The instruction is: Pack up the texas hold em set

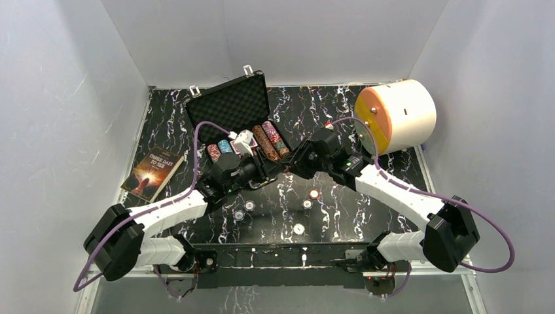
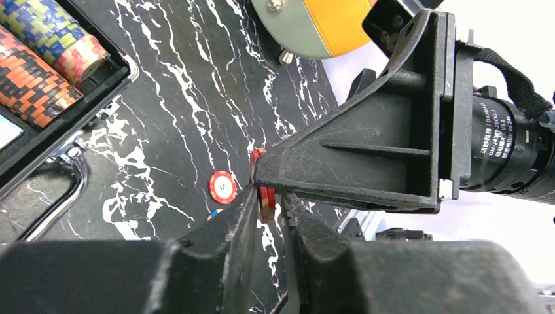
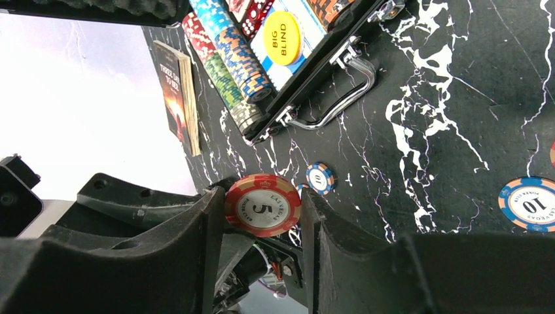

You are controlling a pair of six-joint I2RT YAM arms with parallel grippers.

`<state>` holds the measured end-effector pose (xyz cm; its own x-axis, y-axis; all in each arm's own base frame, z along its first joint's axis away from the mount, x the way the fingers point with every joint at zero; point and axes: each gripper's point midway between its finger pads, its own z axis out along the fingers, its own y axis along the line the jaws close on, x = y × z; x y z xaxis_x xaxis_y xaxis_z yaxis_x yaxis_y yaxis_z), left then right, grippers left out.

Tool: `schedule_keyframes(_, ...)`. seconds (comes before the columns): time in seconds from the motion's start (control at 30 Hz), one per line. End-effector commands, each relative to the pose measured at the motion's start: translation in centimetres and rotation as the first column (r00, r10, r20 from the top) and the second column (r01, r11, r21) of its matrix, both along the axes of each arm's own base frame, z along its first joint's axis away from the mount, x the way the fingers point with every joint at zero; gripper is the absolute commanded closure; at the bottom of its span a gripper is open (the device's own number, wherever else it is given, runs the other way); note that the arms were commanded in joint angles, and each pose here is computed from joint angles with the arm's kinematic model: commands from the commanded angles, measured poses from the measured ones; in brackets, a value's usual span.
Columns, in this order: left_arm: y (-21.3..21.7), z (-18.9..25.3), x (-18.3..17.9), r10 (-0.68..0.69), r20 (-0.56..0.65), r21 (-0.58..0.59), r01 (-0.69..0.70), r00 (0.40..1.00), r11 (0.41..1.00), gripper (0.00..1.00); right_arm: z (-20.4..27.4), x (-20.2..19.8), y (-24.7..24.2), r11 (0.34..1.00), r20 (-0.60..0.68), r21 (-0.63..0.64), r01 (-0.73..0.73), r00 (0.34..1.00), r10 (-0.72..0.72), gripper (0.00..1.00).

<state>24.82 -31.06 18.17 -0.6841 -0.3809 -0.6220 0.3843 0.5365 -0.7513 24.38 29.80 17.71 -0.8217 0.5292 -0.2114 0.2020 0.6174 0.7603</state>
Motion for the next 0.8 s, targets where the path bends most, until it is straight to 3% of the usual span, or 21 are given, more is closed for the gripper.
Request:
schedule_keyframes(0.0, 0.3, 2.4, 0.9, 0.033, 0.113, -0.023, -0.031, 0.993, 0.999, 0.87, 0.9, 0.3, 0.8, 0.999, 0.024, 0.046, -0.018, 1.000, 0.017, 0.61)
schedule_keyframes(0.07, 0.2, 2.2, 1.0, 0.027, 0.115, -0.017, -0.025, 0.993, 1.000, 1.00, 0.8, 0.3, 0.9, 0.999, 0.024, 0.047, -0.021, 1.000, 0.020, 0.59)
schedule_keyframes(0.2, 0.1, 1.8, 1.1, 0.011, 0.122, 0.027, -0.014, 0.992, 1.000, 1.00, 0.6, 0.5, 0.9, 0.999, 0.043, 0.025, -0.039, 0.998, 0.038, 0.45)
schedule_keyframes(0.37, 0.4, 0.1, 1.6, -0.054, 0.124, 0.233, 0.024, 0.991, 0.972, 1.00, 1.6, 1.7, -0.8, 0.996, 0.135, -0.084, -0.025, 0.990, 0.036, 0.24)
schedule_keyframes(0.53, 0.7, -0.8, 3.1, -0.222, 0.141, 0.443, 0.139, 0.965, 0.886, 1.00, 1.8, 2.5, -6.3, 0.951, 0.218, -0.265, 0.157, 0.971, -0.100, 0.23)
schedule_keyframes(0.57, 1.0, -2.1, 4.7, -0.294, 0.115, 0.509, 0.198, 0.949, 0.838, 1.00, 2.0, 2.3, -8.9, 0.918, 0.260, -0.326, 0.227, 0.955, -0.143, 0.23)
schedule_keyframes(0.77, 0.3, -4.0, 7.4, -0.461, 0.092, 0.582, 0.328, 0.883, 0.744, 1.00, 0.7, 0.9, -11.8, 0.882, 0.263, -0.380, 0.278, 0.947, -0.186, 0.23)
